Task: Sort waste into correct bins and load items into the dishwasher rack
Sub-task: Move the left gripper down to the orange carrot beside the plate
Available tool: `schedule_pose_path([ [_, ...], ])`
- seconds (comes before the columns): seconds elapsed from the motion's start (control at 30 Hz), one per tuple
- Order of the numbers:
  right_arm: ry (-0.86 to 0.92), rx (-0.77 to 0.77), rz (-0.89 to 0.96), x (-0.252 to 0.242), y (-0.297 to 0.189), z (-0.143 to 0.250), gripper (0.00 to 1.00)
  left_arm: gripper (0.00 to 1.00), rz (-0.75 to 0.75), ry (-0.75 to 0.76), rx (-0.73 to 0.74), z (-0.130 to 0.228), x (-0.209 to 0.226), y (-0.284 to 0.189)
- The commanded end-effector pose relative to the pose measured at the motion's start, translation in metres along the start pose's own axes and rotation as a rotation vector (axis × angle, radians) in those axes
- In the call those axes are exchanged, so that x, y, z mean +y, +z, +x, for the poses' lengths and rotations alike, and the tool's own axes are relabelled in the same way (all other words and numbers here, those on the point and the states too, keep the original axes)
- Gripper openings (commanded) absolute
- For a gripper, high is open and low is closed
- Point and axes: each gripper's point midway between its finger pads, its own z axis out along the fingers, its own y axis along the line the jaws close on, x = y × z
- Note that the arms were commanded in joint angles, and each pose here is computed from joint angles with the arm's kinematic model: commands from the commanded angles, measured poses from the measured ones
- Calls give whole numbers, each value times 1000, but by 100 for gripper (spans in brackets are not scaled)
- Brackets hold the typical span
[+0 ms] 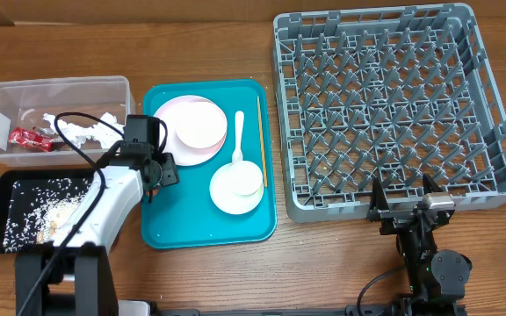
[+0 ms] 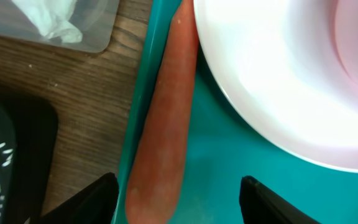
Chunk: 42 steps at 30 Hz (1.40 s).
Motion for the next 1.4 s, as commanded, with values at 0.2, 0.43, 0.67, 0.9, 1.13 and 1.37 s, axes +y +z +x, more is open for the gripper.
schedule_pose_path([
  [0.2, 3, -5, 0, 0, 0, 2, 100, 54, -46, 30, 90, 17, 5, 33],
  [0.43, 3, -5, 0, 0, 0, 2, 100, 50, -42, 29, 90, 17, 4, 33],
  [0.67, 3, -5, 0, 0, 0, 2, 100, 43, -43, 30, 94, 10, 3, 25],
  [0.9, 3, -5, 0, 0, 0, 2, 100, 44, -53, 33, 111, -5, 3, -3],
  [1.13, 3, -5, 0, 0, 0, 2, 100, 46, -46, 29, 92, -15, 2, -23],
  [1.37, 3, -5, 0, 0, 0, 2, 100, 60, -37, -11, 70, -19, 0, -20],
])
